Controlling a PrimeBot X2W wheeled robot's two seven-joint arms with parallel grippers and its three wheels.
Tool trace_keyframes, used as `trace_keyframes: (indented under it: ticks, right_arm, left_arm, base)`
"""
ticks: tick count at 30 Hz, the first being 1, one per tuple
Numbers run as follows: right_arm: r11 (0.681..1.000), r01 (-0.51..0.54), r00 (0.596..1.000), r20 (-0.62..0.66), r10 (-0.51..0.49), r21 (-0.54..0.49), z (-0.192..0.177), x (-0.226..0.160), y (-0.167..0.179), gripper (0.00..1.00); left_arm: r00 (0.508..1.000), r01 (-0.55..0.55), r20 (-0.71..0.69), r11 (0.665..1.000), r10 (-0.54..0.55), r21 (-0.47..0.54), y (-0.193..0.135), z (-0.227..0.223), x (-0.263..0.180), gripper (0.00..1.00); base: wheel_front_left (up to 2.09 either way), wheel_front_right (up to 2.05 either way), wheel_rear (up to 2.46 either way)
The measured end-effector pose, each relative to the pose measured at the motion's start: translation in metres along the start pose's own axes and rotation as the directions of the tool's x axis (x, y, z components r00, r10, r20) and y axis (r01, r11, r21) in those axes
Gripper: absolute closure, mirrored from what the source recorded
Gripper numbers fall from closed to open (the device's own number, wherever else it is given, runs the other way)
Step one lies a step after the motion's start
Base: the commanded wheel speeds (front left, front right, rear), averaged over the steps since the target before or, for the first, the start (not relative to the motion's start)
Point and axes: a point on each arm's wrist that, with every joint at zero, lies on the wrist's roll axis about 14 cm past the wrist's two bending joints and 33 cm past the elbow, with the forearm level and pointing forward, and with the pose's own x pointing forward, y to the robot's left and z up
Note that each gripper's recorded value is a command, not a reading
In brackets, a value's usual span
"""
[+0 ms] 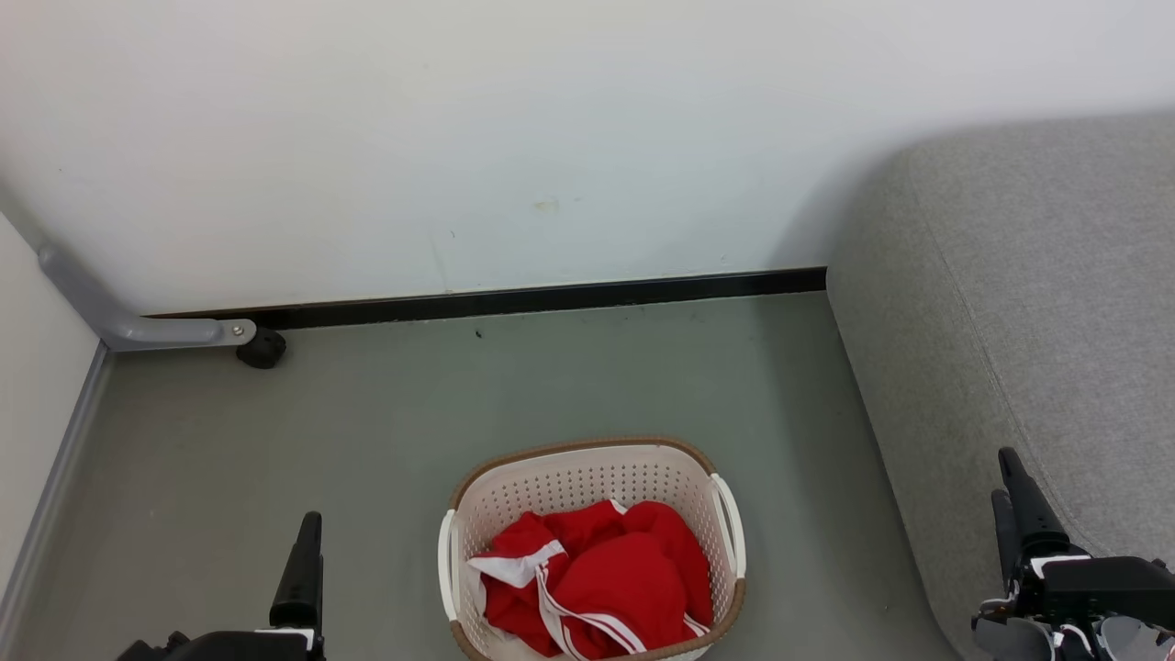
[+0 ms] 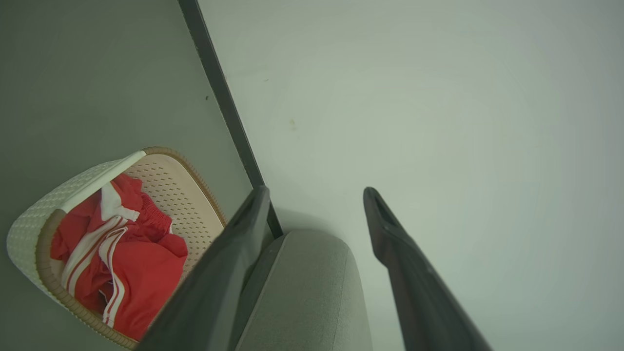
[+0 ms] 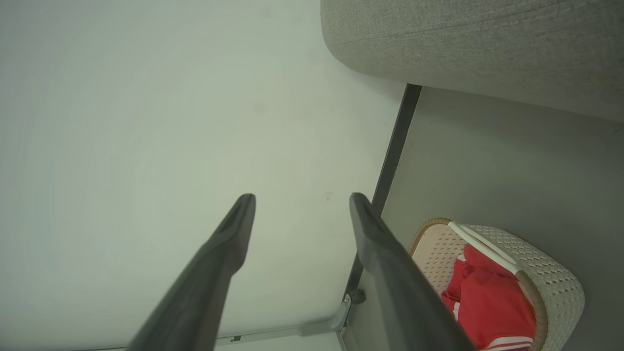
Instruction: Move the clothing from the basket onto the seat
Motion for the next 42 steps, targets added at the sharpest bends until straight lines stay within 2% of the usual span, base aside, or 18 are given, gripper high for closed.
trace_keyframes:
  ticks: [13, 22, 31, 37, 38, 42]
  right_arm:
    - [0.982, -0.023, 0.999, -0.029, 0.018, -0.187, -0.007, 0.007, 0.009, 0.00]
    - [0.935, -0.054, 0.997, -0.069, 0.031, -0.351, -0.016, 0.012, 0.014, 0.00]
    - [0.840, -0.107, 0.990, -0.131, 0.043, -0.532, -0.029, 0.017, 0.018, 0.00]
    - [0.755, -0.138, 0.986, -0.161, 0.044, -0.642, -0.035, 0.021, 0.018, 0.00]
    - [0.755, -0.138, 0.986, -0.161, 0.044, -0.642, -0.035, 0.021, 0.018, 0.00]
    - [0.703, -0.154, 0.984, -0.175, 0.043, -0.694, -0.037, 0.023, 0.018, 0.00]
  left_arm:
    - [1.000, -0.005, -0.024, 0.984, 0.010, 0.176, 0.001, -0.007, 0.005, 0.00]
    - [1.000, -0.006, -0.024, 0.948, 0.015, 0.319, 0.002, -0.008, 0.007, 0.00]
    - [0.999, 0.015, -0.045, 0.871, 0.008, 0.491, -0.001, -0.014, 0.009, 0.00]
    - [0.998, 0.038, -0.061, 0.792, -0.001, 0.609, -0.002, -0.019, 0.009, 0.00]
    - [0.998, 0.038, -0.061, 0.792, -0.001, 0.609, -0.002, -0.019, 0.009, 0.00]
    - [0.997, 0.055, -0.071, 0.736, -0.009, 0.675, -0.003, -0.021, 0.009, 0.00]
  base:
    - [0.00, 0.00, 0.00]
    - [0.00, 0.00, 0.00]
    - [0.00, 0.00, 0.00]
    - [0.00, 0.00, 0.00]
    - [0.00, 0.00, 0.00]
    - [0.00, 0.00, 0.00]
